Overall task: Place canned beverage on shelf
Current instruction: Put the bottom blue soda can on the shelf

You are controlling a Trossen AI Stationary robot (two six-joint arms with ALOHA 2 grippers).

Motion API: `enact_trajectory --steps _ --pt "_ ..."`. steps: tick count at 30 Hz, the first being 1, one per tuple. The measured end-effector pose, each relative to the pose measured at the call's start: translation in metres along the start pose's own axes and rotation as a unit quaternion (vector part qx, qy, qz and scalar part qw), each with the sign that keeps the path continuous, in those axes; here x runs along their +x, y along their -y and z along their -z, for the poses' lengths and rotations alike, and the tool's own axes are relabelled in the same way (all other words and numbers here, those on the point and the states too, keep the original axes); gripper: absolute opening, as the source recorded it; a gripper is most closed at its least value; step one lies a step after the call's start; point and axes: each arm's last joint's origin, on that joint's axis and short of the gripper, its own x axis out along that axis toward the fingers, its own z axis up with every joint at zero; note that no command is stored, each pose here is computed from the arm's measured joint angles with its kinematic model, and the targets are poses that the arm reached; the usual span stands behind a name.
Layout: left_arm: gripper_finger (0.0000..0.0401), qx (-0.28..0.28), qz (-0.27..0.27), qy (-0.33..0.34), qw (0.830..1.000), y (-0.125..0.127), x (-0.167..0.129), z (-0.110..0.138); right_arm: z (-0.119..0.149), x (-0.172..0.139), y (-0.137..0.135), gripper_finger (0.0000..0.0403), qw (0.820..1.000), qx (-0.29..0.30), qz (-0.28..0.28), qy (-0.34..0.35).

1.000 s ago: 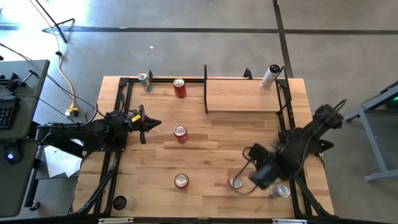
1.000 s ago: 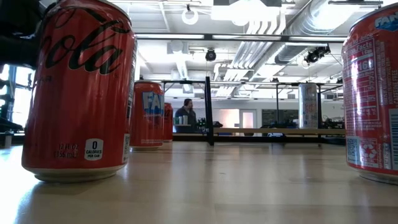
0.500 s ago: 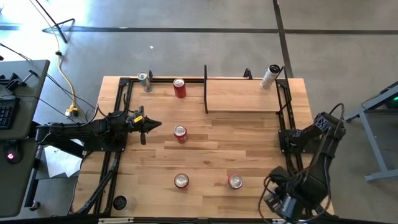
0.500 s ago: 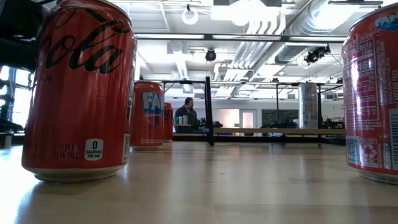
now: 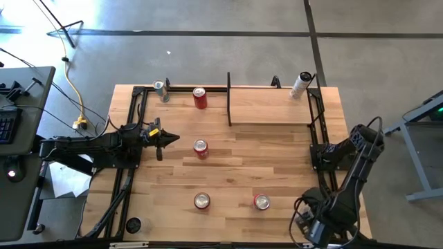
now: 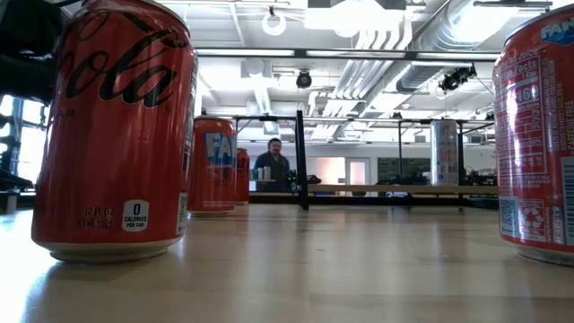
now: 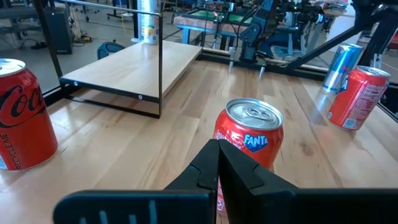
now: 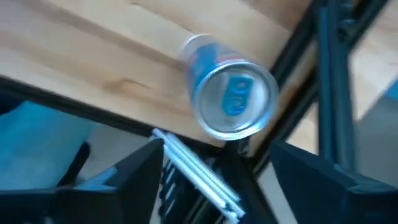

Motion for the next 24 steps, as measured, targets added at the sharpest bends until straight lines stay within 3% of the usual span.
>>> enact_trajectory --steps 24 --pt "0.0 -0.004 -0.002 -0.02 1.0 -0.0005 -0.0001 0.0038 -0.0051 0.0063 0.0078 0.0295 0.998 0.033 0.03 0.041"
